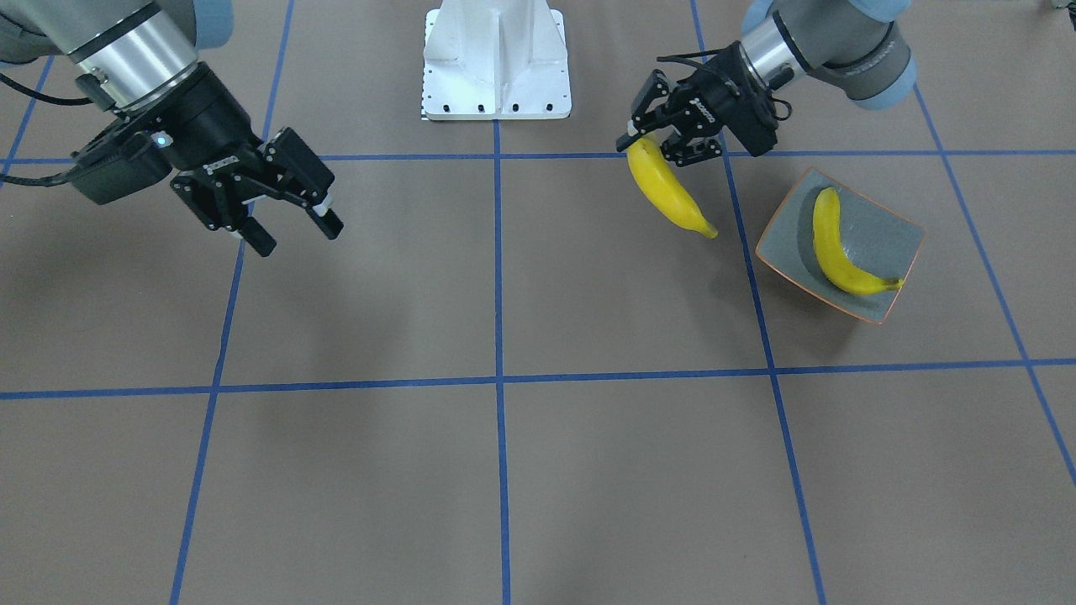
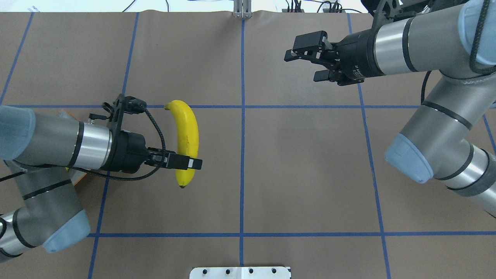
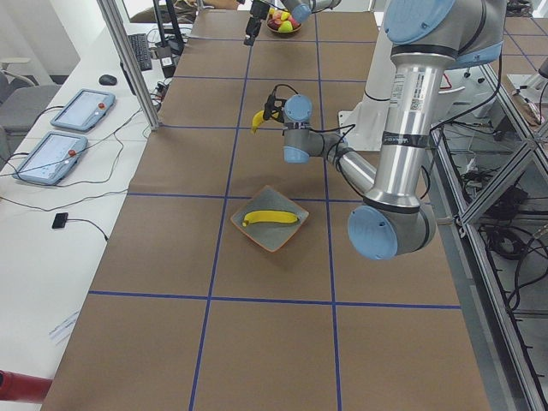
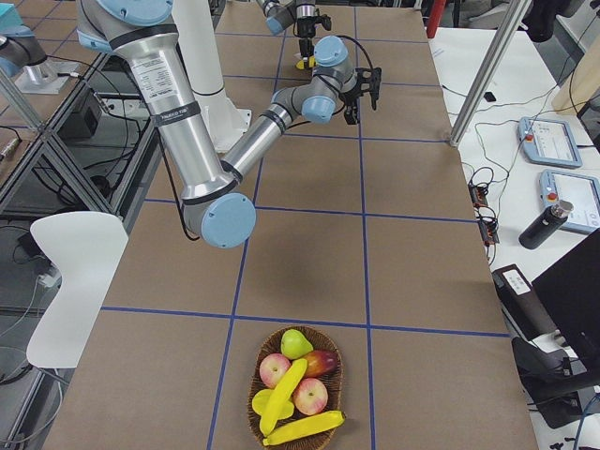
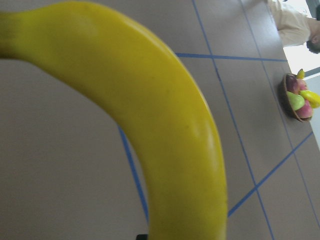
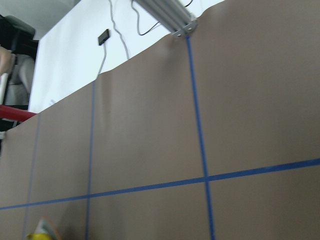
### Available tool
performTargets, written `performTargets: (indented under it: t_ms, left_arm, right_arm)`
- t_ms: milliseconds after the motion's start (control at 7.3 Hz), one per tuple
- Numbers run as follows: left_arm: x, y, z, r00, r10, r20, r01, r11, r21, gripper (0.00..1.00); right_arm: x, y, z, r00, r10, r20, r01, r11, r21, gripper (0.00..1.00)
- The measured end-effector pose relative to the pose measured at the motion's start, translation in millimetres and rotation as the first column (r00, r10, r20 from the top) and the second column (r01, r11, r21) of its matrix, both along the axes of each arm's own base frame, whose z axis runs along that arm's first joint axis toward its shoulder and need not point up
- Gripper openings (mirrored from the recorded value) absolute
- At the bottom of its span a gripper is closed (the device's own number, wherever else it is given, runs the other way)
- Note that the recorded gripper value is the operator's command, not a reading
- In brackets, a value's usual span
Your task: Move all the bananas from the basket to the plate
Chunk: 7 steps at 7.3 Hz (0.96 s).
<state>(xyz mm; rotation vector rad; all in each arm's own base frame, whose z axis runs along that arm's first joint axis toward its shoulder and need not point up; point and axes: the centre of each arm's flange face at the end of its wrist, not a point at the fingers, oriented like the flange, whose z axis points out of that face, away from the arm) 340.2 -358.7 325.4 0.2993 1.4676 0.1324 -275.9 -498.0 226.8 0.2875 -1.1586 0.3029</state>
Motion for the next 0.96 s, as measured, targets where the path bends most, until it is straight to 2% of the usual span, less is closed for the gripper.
performTargets:
  t_ms: [274, 685, 822, 958]
  left_arm:
    - [-29.4, 9.5, 67.6, 0.992, -0.012, 0.124, 0.014, 1.0, -0.018, 0.0]
    - [-62.7, 26.1, 142.2, 0.962, -0.015, 0.274, 0.023, 0.999, -0.025, 0.0]
    - [-65.4, 25.9, 156.9, 0.949, -0.022, 0.314, 0.035, 0.999, -0.036, 0.02]
    - [-65.1, 22.9, 168.2, 0.932, -0.032, 0.361, 0.049, 0.998, -0.04, 0.16]
  right_arm:
    - [40.2, -11.3, 67.2, 0.984, -0.034, -0.176, 0.042, 0.998, 0.039, 1.0]
    - [132.3, -15.7, 172.1, 0.926, -0.145, -0.349, 0.192, 0.976, 0.104, 1.0]
    - [161.7, -18.9, 202.1, 0.908, -0.176, -0.381, 0.237, 0.964, 0.119, 1.0]
    - [188.3, -22.6, 228.0, 0.893, -0.204, -0.402, 0.277, 0.951, 0.134, 1.0]
